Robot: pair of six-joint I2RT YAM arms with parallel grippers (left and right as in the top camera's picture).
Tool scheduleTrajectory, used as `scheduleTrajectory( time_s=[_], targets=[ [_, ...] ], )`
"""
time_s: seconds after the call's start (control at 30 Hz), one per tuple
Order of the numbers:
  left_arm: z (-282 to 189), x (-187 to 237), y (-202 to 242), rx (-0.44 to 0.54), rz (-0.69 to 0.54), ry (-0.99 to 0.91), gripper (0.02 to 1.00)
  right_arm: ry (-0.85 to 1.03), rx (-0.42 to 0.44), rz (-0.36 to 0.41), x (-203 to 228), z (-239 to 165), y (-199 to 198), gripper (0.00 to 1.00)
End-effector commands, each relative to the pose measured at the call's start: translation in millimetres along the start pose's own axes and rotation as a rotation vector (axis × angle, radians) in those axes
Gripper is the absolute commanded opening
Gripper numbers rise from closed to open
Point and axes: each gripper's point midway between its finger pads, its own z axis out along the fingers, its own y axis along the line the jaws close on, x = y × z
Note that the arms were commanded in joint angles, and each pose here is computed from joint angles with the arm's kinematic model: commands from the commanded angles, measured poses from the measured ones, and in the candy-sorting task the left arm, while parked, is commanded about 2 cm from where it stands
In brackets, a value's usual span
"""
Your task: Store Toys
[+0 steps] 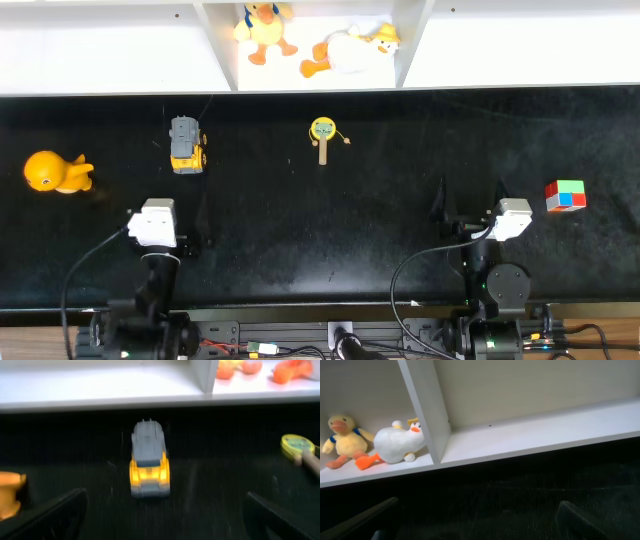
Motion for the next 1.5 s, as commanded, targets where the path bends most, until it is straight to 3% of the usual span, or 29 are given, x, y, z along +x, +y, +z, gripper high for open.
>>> scheduleTrajectory(
  time_s=[0.03, 0.23, 0.47, 0.7, 0.97, 1.27, 1.5],
  targets=[
    [-19.4, -43.8, 1.0, 0.019, 0.105, 0.104, 0.993, -0.003, -0.005, -0.002, 2.7, 0.1, 0.0, 0.993],
    [-23.0, -73.3, 12.5, 0.071, 0.221, 0.255, 0.991, -0.003, -0.005, -0.003, 2.7, 0.1, 0.0, 0.993],
    [-1.1, -76.9, 39.0, 0.155, 0.198, 0.243, 0.993, -0.003, -0.005, -0.002, 2.7, 0.1, 0.0, 0.998],
    [9.5, -60.8, 88.0, 0.173, 0.185, 0.272, 0.993, -0.003, -0.005, -0.002, 2.7, 0.1, 0.0, 0.996],
    [-21.2, -32.4, 136.7, 0.078, 0.222, 0.338, 0.993, -0.002, -0.005, -0.002, 2.7, 0.1, 0.0, 0.996],
    [-47.2, -33.0, 203.8, -0.048, 0.264, 0.517, 0.996, -0.002, -0.005, -0.002, 2.7, 0.1, 0.0, 0.996],
    [-12.5, -14.9, 219.9, 0.094, 0.132, 0.451, 0.996, -0.003, -0.005, -0.003, 2.7, 0.1, 0.0, 0.996]
  ],
)
